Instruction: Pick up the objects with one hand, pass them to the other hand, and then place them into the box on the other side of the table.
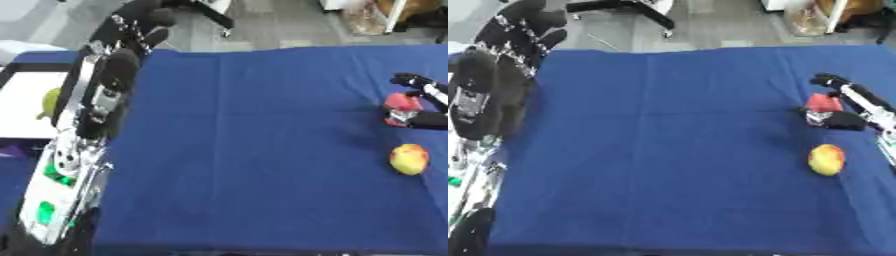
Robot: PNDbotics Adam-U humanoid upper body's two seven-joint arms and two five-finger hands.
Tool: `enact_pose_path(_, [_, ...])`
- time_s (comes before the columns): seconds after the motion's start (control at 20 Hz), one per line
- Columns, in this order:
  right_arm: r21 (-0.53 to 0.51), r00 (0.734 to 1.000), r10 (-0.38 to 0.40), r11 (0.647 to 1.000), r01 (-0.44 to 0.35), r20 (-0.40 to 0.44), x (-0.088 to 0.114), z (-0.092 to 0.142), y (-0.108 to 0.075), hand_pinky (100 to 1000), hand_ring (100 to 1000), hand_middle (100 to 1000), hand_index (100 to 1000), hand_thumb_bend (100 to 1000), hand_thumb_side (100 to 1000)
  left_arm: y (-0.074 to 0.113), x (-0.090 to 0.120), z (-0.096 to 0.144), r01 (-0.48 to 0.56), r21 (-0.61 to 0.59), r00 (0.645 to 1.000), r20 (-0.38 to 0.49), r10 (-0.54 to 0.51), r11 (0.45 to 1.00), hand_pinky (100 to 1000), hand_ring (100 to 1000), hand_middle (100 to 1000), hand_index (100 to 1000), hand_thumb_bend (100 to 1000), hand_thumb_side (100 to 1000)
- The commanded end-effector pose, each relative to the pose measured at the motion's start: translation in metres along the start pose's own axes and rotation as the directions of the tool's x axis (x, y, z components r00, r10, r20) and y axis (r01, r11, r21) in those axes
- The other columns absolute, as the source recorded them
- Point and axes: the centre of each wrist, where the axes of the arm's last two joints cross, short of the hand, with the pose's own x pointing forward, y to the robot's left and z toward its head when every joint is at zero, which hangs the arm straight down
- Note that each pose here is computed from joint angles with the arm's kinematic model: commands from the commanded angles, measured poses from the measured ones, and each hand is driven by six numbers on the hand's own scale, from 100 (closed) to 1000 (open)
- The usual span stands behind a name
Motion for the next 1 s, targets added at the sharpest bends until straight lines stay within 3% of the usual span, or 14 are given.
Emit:
enact_pose_path(0.05, [-0.016, 0.998, 0.052, 0.998, -0.053, -0.039, -0.005, 0.002, -0.012, 927, 1000, 1000, 922, 445, 521, -0.003, 0.006, -0.002, -0.002, -0.021, 1.0, 0.027, 0.002, 1.0, 949, 912, 698, 868, 737, 713])
enact_pose_path(0.4, [-0.063, 0.977, 0.135, 0.987, -0.147, -0.163, -0.014, 0.004, -0.011, 923, 1000, 1000, 924, 462, 501, -0.005, 0.004, 0.0, -0.006, -0.031, 1.0, 0.014, 0.007, 0.999, 949, 911, 696, 869, 733, 721])
enact_pose_path(0.55, [-0.087, 0.966, 0.167, 0.979, -0.187, -0.197, -0.017, 0.005, -0.01, 897, 1000, 1000, 912, 437, 436, -0.005, 0.004, 0.001, -0.004, -0.028, 1.0, 0.01, 0.004, 1.0, 949, 910, 695, 870, 729, 723])
enact_pose_path(0.7, [-0.092, 0.954, 0.192, 0.972, -0.218, -0.229, -0.02, 0.008, -0.008, 864, 1000, 1000, 887, 307, 261, -0.005, 0.004, 0.001, -0.006, -0.025, 1.0, 0.01, 0.006, 1.0, 949, 909, 694, 870, 723, 729])
enact_pose_path(0.75, [-0.09, 0.951, 0.198, 0.97, -0.225, -0.238, -0.021, 0.008, -0.007, 838, 1000, 1000, 870, 185, 100, -0.005, 0.004, 0.001, -0.006, -0.025, 1.0, 0.009, 0.006, 1.0, 949, 909, 693, 870, 721, 731])
enact_pose_path(0.8, [-0.088, 0.947, 0.202, 0.969, -0.23, -0.249, -0.022, 0.009, -0.006, 810, 1000, 1000, 851, 111, 100, -0.005, 0.004, 0.001, -0.006, -0.026, 1.0, 0.009, 0.006, 1.0, 949, 909, 693, 870, 719, 733])
enact_pose_path(1.0, [-0.116, 0.942, 0.199, 0.965, -0.237, -0.269, -0.024, 0.011, -0.007, 703, 979, 1000, 784, 100, 100, -0.005, 0.004, 0.001, -0.004, -0.024, 1.0, 0.007, 0.004, 1.0, 950, 909, 693, 871, 715, 736])
